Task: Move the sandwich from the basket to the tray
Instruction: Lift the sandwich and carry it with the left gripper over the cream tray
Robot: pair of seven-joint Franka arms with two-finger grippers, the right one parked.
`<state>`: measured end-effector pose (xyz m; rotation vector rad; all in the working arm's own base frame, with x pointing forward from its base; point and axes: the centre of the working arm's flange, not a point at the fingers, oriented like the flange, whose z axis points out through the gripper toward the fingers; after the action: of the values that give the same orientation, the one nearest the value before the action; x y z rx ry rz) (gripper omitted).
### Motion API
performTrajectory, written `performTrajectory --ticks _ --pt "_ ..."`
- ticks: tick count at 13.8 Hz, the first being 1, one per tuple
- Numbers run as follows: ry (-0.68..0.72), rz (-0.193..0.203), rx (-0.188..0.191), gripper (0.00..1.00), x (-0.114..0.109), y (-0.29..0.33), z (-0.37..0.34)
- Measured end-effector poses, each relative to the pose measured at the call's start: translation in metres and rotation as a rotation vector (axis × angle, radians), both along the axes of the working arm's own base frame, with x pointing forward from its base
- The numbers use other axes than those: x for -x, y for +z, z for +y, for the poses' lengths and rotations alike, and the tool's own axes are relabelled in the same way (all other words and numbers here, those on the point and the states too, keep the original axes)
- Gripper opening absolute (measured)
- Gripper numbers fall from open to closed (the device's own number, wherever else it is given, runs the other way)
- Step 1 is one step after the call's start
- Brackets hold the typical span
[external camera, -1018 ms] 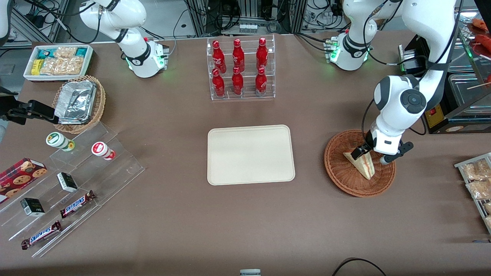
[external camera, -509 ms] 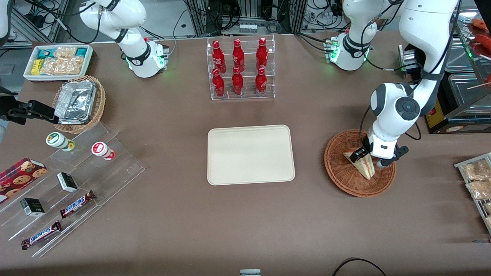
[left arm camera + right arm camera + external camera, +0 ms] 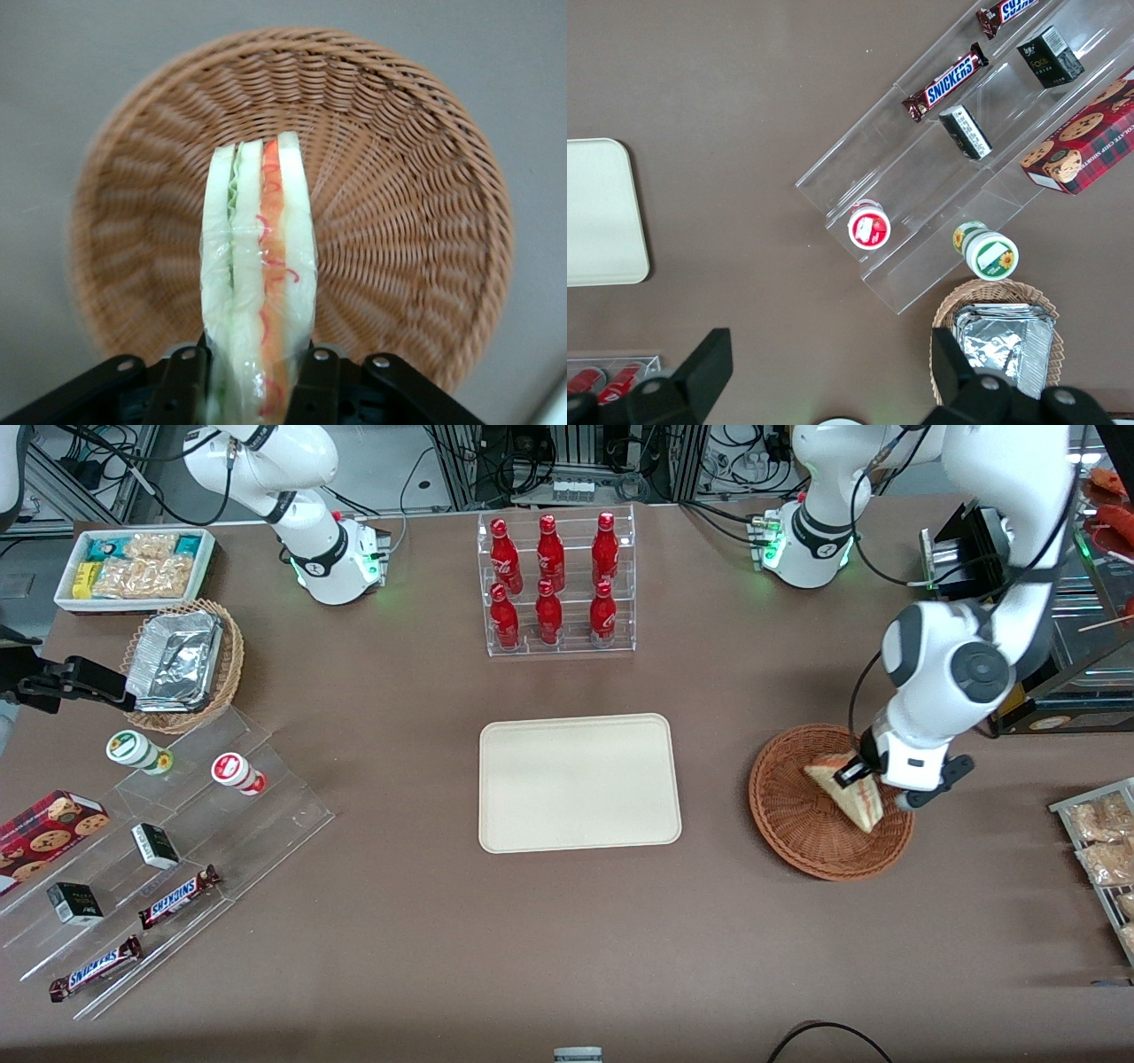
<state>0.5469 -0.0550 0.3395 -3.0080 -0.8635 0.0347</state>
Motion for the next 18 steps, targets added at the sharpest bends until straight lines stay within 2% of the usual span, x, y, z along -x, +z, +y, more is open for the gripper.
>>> performTrajectory --ticks 2,5,7,10,12,14,17,18 --pt "-0.025 0.036 -0.005 0.19 -0.008 0.081 -0.025" --pt "-0.075 0.043 0.051 0.19 -0.016 0.15 -0.103" --pt "-0.16 0.048 0.074 0.19 -0.014 0.147 -0.172" --pt "-0.276 0.092 0.075 0.19 -0.002 0.11 -0.275" --pt "-0.335 0.105 0.081 0.19 0.005 0.08 -0.335" --pt "-0.363 0.076 0.098 0.19 0.002 0.05 -0.378" --pt "-0.389 0.008 0.046 0.19 0.004 -0.007 -0.425" --pt "-0.408 -0.005 0.041 0.19 0.01 -0.025 -0.439"
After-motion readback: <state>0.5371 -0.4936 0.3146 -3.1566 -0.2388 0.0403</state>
